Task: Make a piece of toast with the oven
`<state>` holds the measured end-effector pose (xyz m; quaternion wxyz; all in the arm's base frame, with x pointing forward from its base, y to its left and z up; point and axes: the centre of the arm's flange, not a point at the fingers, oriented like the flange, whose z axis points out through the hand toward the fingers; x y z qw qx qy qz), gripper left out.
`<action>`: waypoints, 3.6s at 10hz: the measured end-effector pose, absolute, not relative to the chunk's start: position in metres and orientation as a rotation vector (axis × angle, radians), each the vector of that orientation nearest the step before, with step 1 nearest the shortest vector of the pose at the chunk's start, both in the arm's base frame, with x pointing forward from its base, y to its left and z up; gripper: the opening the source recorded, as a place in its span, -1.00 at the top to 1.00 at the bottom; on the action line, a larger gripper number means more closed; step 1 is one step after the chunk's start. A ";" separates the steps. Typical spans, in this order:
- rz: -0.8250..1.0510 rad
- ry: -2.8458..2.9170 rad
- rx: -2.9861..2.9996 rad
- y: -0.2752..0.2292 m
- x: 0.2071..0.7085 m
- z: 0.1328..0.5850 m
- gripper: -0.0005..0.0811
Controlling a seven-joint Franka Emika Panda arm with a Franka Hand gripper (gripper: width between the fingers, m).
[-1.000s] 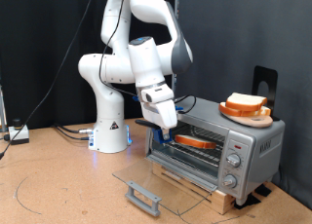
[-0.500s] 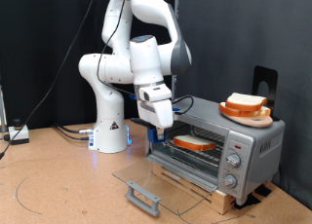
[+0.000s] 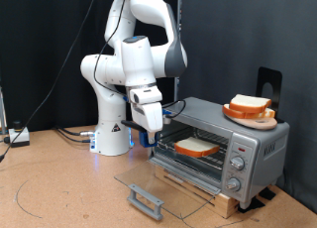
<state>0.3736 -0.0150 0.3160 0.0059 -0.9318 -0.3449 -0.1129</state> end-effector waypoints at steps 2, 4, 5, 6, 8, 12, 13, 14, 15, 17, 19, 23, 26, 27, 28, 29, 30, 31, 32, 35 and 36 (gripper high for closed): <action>-0.386 -1.106 -2.874 -0.013 0.373 0.317 -0.02; -0.412 -1.138 -2.794 0.001 0.369 0.317 -0.02; -0.416 -1.154 -2.776 0.008 0.367 0.318 -0.02; -0.417 -1.173 -2.769 0.014 0.364 0.319 -0.02; -0.411 -1.165 -2.776 0.021 0.362 0.320 -0.02; -0.288 -1.016 -2.900 -0.012 0.363 0.315 -0.02; -0.236 -0.961 -2.929 -0.030 0.363 0.314 -0.02; -0.213 -0.904 -2.948 -0.046 0.362 0.314 -0.02; -0.217 -0.839 -2.952 -0.062 0.361 0.317 -0.02; -0.298 -0.727 -2.934 -0.088 0.360 0.324 -0.02; -0.303 -0.738 -2.910 -0.084 0.360 0.325 -0.02; -0.539 -0.679 -2.719 -0.102 0.360 0.376 -0.02; -0.600 -0.708 -2.640 -0.109 0.367 0.419 -0.02; -0.601 -0.719 -2.626 -0.110 0.370 0.432 -0.02; -0.576 -0.736 -2.626 -0.109 0.373 0.441 -0.02; -0.547 -0.748 -2.624 -0.109 0.374 0.443 -0.02; -0.552 -0.746 -2.619 -0.109 0.373 0.442 -0.02; -0.560 -0.803 -2.541 -0.100 0.372 0.441 -0.02; -0.548 -0.885 -2.410 -0.085 0.368 0.443 -0.02; -0.515 -1.082 -2.142 -0.043 0.353 0.455 -0.02; -0.505 -1.112 -2.118 -0.031 0.349 0.459 -0.02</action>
